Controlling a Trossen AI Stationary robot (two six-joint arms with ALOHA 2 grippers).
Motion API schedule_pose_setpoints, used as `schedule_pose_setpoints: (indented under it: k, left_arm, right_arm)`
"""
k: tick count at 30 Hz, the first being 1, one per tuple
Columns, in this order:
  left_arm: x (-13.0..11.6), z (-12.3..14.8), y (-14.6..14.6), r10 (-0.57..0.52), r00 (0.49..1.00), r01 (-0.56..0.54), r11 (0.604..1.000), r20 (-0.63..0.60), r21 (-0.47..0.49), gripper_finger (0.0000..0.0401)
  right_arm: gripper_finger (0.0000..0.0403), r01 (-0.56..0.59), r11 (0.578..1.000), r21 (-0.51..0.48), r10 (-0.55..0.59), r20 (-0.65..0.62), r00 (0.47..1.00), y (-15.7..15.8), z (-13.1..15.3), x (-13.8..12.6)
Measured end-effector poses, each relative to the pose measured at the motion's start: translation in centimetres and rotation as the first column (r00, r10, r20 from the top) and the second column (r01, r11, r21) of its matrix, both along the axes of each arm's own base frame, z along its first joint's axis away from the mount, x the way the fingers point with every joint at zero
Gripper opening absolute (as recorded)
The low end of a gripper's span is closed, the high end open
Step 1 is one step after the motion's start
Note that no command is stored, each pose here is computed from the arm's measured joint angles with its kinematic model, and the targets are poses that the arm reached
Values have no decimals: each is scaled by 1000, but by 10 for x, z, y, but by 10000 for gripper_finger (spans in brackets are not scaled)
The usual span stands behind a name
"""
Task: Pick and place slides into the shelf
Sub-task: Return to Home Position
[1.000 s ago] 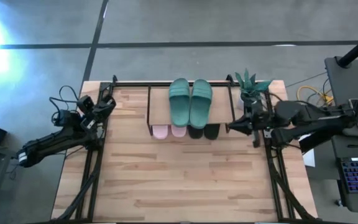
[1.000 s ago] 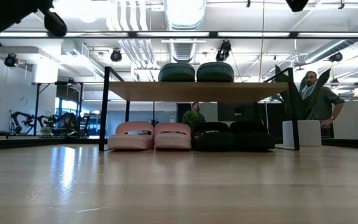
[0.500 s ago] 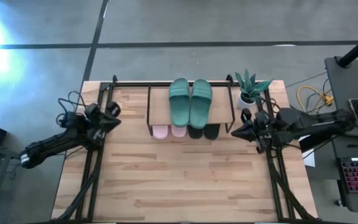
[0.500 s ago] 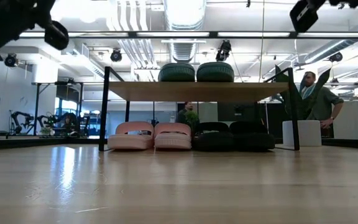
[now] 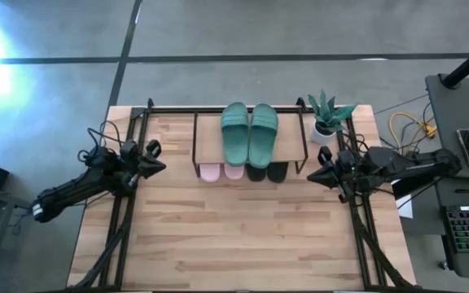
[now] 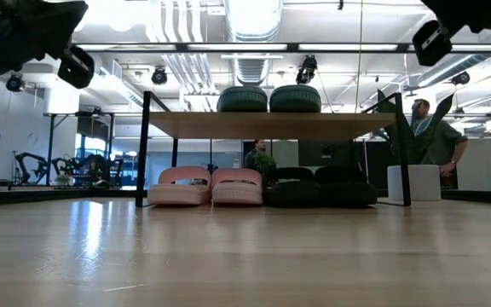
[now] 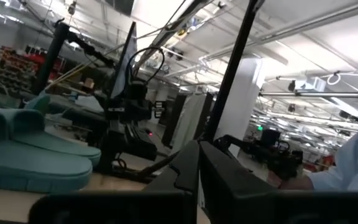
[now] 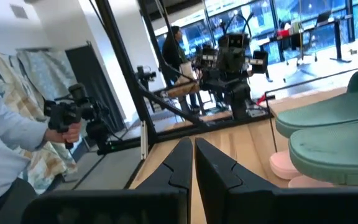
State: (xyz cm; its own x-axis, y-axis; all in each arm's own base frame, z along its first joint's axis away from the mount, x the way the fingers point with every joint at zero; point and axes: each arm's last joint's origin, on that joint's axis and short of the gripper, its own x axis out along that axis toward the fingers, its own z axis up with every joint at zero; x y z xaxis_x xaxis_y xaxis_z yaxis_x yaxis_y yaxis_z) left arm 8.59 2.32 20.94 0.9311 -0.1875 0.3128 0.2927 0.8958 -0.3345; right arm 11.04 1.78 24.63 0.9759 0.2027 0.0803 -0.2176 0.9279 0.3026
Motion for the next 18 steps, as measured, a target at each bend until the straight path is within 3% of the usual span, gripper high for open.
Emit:
schedule_pose_setpoints:
  k: [4, 11, 18]
  left_arm:
    - [-3, 3, -1, 13, 1000, -13, 1000, -21, 16, 0]
    - [-4, 8, -2, 17, 983, -17, 1000, -181, 3, 0]
    - [-5, 6, -2, 31, 983, -26, 999, -180, 27, 0]
  right_arm:
    - [12, 5, 1000, 8, -5, 54, 999, -2, -5, -10]
    - [12, 14, 1000, 4, -14, 62, 998, -3, -18, -20]
    - [12, 37, 999, 16, -38, 62, 997, -4, -31, -20]
